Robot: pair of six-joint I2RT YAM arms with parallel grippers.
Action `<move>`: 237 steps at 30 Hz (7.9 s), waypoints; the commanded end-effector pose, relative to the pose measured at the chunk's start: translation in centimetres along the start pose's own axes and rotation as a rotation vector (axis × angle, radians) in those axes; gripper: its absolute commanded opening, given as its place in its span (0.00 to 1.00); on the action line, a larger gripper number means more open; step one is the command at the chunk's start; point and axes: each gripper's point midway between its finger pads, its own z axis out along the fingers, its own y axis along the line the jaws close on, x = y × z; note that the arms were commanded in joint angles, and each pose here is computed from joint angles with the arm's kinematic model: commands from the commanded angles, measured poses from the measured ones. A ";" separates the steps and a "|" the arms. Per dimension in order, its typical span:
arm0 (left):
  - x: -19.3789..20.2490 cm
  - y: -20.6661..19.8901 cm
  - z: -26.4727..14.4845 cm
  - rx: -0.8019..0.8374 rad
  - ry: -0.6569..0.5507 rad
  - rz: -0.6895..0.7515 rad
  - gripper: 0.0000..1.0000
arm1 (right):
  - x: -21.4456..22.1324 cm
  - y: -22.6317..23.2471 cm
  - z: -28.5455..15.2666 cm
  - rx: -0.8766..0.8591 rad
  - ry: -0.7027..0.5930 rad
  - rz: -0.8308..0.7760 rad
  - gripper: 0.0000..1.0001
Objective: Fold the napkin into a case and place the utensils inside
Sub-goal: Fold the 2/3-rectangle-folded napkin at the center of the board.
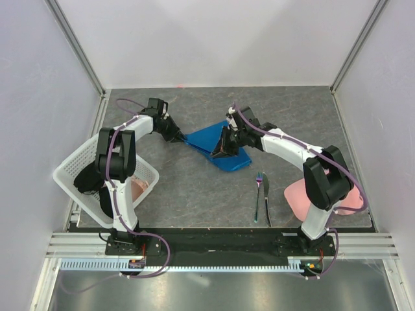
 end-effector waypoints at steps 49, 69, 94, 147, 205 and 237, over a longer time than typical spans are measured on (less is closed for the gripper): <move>2.9 3.7 -5.3 -0.305 -0.051 0.133 0.02 | 11.3 0.8 9.5 0.429 0.121 -0.700 0.55; 3.1 5.5 -5.1 -0.263 -0.005 0.028 0.02 | 15.0 -5.1 11.9 0.696 0.125 -0.831 0.53; 1.5 6.1 -10.0 -0.626 -0.284 -0.116 0.02 | 18.3 7.1 5.4 -0.337 0.371 -0.316 0.00; 7.8 1.7 -6.5 -0.865 -0.206 -0.038 0.02 | 11.1 2.4 10.3 0.084 0.010 -0.790 0.88; 8.4 1.3 -11.7 -0.539 -0.139 0.246 0.33 | 12.0 -1.5 6.0 -0.373 0.131 -0.115 0.00; 11.9 -2.9 -1.6 -0.251 0.094 0.212 0.12 | 11.7 -4.3 6.0 -0.235 0.184 -0.115 0.32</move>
